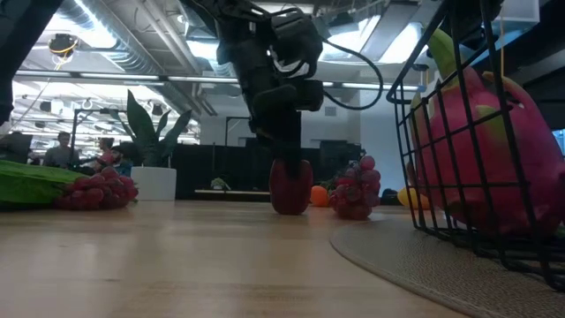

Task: Build produce basket
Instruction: Put the red apple into the black wire basket, then adjust the black wire basket on the table

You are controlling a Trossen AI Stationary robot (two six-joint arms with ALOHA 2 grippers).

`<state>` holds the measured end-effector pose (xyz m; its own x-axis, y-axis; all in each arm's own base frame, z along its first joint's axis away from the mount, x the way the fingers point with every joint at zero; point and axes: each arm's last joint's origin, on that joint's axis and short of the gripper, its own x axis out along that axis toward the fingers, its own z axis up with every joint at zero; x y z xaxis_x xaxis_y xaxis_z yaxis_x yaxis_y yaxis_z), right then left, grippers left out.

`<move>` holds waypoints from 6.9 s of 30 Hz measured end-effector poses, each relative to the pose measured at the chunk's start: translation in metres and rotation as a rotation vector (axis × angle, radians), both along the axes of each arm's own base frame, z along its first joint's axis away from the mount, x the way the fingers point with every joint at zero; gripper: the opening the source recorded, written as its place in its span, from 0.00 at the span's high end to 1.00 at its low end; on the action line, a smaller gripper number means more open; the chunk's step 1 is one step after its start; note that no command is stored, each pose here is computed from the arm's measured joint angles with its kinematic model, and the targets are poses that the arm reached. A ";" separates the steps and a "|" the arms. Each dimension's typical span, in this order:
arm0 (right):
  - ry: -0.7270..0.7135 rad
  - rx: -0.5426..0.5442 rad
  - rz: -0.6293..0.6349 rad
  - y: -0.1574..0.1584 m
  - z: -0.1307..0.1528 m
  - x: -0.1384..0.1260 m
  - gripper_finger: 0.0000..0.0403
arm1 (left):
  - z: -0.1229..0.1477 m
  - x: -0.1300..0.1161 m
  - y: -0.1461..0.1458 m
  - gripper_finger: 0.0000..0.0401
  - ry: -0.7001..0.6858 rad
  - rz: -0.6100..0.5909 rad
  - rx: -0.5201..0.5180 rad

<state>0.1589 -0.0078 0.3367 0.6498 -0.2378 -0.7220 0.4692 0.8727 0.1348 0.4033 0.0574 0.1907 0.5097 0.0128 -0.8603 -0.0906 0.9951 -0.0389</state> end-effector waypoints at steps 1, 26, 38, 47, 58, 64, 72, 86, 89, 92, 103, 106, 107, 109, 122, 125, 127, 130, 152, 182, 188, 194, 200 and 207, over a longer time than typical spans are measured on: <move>-0.001 0.003 -0.004 0.000 0.000 0.000 1.00 | -0.001 0.001 -0.001 0.34 -0.002 -0.005 0.002; 0.024 -0.045 0.093 0.001 0.000 0.000 1.00 | 0.122 -0.015 -0.024 0.53 -0.169 0.113 -0.060; 0.055 -0.117 0.292 0.003 0.000 0.000 1.00 | 0.203 -0.014 -0.106 0.53 -0.463 0.169 -0.111; 0.046 -0.154 0.328 0.003 0.002 -0.005 1.00 | 0.206 -0.009 -0.175 0.53 -0.597 0.121 -0.222; 0.017 -0.164 0.328 0.003 0.005 -0.006 1.00 | 0.157 0.017 -0.218 0.53 -0.514 -0.040 -0.229; 0.017 -0.162 0.327 0.003 0.005 -0.006 1.00 | 0.132 0.035 -0.227 0.54 -0.505 -0.087 -0.239; 0.018 -0.164 0.328 0.003 0.005 -0.006 1.00 | 0.097 0.050 -0.233 0.54 -0.443 -0.067 -0.238; 0.008 -0.182 0.341 0.003 0.006 -0.005 1.00 | 0.052 0.065 -0.237 0.53 -0.347 -0.071 -0.211; 0.007 -0.182 0.341 0.003 0.006 -0.005 1.00 | 0.054 0.066 -0.235 0.51 -0.352 -0.090 -0.234; 0.006 -0.181 0.340 0.003 0.006 -0.005 1.00 | 0.055 0.065 -0.235 0.48 -0.343 -0.101 -0.245; 0.006 -0.181 0.340 0.003 0.006 -0.005 1.00 | 0.055 0.066 -0.233 0.46 -0.345 -0.098 -0.243; 0.006 -0.182 0.341 0.003 0.006 -0.005 1.00 | 0.055 0.066 -0.234 0.47 -0.350 -0.126 -0.220; 0.006 -0.183 0.341 0.003 0.006 -0.005 1.00 | 0.055 0.066 -0.234 0.47 -0.350 -0.130 -0.217; 0.006 -0.183 0.341 0.003 0.006 -0.005 1.00 | 0.055 0.066 -0.234 0.46 -0.356 -0.131 -0.217; -0.019 -0.117 0.520 0.008 0.006 -0.004 1.00 | 0.055 0.068 -0.229 0.44 -0.357 -0.175 -0.192; -0.044 -0.041 0.671 0.015 0.006 -0.005 1.00 | 0.053 0.067 -0.229 0.44 -0.338 -0.174 -0.187; -0.051 -0.011 0.761 0.019 0.005 -0.007 1.00 | 0.052 0.066 -0.228 0.44 -0.325 -0.171 -0.182; -0.062 0.016 0.879 0.025 0.005 -0.009 1.00 | 0.052 0.066 -0.229 0.44 -0.324 -0.171 -0.182; -0.062 0.151 0.873 0.035 0.005 -0.010 1.00 | 0.051 0.071 -0.211 0.44 -0.300 -0.076 -0.220; -0.062 0.150 0.874 0.035 0.005 -0.010 1.00 | 0.054 0.072 -0.212 0.38 -0.316 -0.125 -0.279; -0.062 0.149 0.874 0.035 0.005 -0.010 1.00 | 0.054 0.072 -0.212 0.34 -0.315 -0.126 -0.280; -0.062 0.149 0.874 0.035 0.005 -0.010 1.00 | 0.054 0.072 -0.212 0.33 -0.315 -0.125 -0.280; -0.062 0.150 0.873 0.035 0.005 -0.010 1.00 | 0.060 0.072 -0.209 0.33 -0.325 -0.125 -0.280; -0.062 0.149 0.874 0.035 0.005 -0.010 1.00 | 0.096 0.068 -0.222 0.33 -0.375 -0.231 -0.163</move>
<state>0.1489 0.0269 0.3419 0.5941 0.4553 -0.6631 -0.3685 0.8868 0.2787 0.4710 -0.1651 0.2865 0.7590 -0.2574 -0.5980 0.1829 0.9658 -0.1837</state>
